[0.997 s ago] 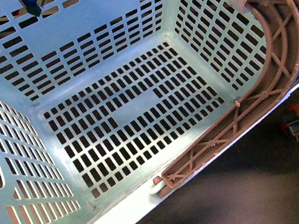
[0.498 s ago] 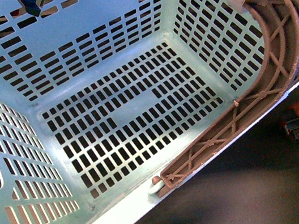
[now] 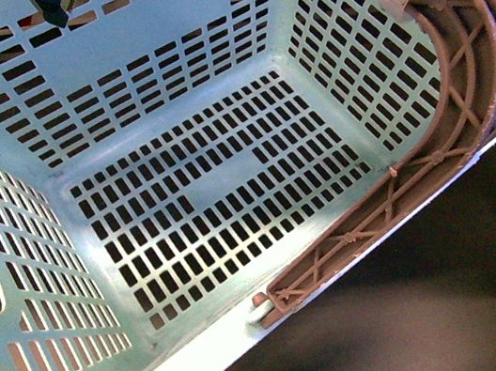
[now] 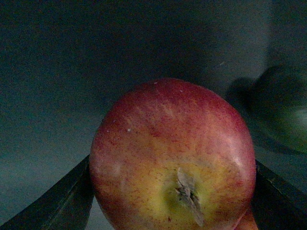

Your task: Pick apple with right arm and hold basket with left

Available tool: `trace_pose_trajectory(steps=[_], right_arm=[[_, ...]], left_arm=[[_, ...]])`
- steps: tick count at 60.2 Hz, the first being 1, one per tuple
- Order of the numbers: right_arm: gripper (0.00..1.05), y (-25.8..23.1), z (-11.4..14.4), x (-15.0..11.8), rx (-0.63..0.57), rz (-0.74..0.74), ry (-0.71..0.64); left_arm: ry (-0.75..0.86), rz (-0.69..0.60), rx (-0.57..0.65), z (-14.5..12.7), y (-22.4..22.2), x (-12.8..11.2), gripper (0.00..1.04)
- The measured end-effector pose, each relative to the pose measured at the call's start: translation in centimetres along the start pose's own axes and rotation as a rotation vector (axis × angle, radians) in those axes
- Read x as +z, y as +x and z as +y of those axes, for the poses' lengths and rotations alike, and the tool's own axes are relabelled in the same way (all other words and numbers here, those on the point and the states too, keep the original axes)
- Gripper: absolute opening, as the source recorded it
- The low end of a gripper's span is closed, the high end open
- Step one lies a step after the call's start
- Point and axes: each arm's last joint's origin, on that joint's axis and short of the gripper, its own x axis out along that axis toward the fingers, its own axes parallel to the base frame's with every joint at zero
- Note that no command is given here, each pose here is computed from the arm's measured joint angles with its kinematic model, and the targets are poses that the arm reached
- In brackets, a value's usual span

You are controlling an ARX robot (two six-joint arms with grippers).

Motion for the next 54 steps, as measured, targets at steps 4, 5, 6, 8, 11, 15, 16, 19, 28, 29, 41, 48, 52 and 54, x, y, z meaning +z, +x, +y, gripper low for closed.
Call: trace_pose_trajectory(steps=[4,5,6,8,11,15,16,19,28,29,41,48,52,54], right_arm=[[0.78,-1.7,-0.6,0.8,0.009,-0.044,0.014],[0.78,-2.1,-0.7,1.0,0.013,-0.054,0.018],[0.78,-3.0,-0.9,1.4,0.020,-0.075,0.029],[0.77,-3.9,-1.2,1.8,0.028,-0.096,0.041],[0.77,-5.7,-1.5,2.6,0.043,-0.141,0.061],[0.76,-8.0,-1.8,3.7,0.064,-0.203,0.085],[0.76,-8.5,-1.8,3.9,0.066,-0.215,0.089],[0.76,-10.2,-1.9,4.8,0.077,-0.268,0.099],[0.76,-14.8,-1.2,7.4,0.124,-0.414,0.119],[0.76,-15.2,-1.1,7.6,0.128,-0.425,0.120],[0.76,-19.5,2.1,10.8,0.227,-0.571,0.100],[0.76,-20.1,5.4,11.7,0.304,-0.590,0.072],[0.76,-19.9,8.0,11.7,0.364,-0.577,0.043],[0.75,-19.7,9.0,11.7,0.384,-0.568,0.033]], left_arm=[[0.000,0.000,0.000,0.0,0.0,0.0,0.15],[0.000,0.000,0.000,0.0,0.0,0.0,0.15],[0.000,0.000,0.000,0.0,0.0,0.0,0.15],[0.000,0.000,0.000,0.0,0.0,0.0,0.15],[0.000,0.000,0.000,0.0,0.0,0.0,0.15],[0.000,0.000,0.000,0.0,0.0,0.0,0.15],[0.000,0.000,0.000,0.0,0.0,0.0,0.15],[0.000,0.000,0.000,0.0,0.0,0.0,0.15],[0.000,0.000,0.000,0.0,0.0,0.0,0.15],[0.000,0.000,0.000,0.0,0.0,0.0,0.15],[0.000,0.000,0.000,0.0,0.0,0.0,0.15],[0.000,0.000,0.000,0.0,0.0,0.0,0.15],[0.000,0.000,0.000,0.0,0.0,0.0,0.15],[0.000,0.000,0.000,0.0,0.0,0.0,0.15]])
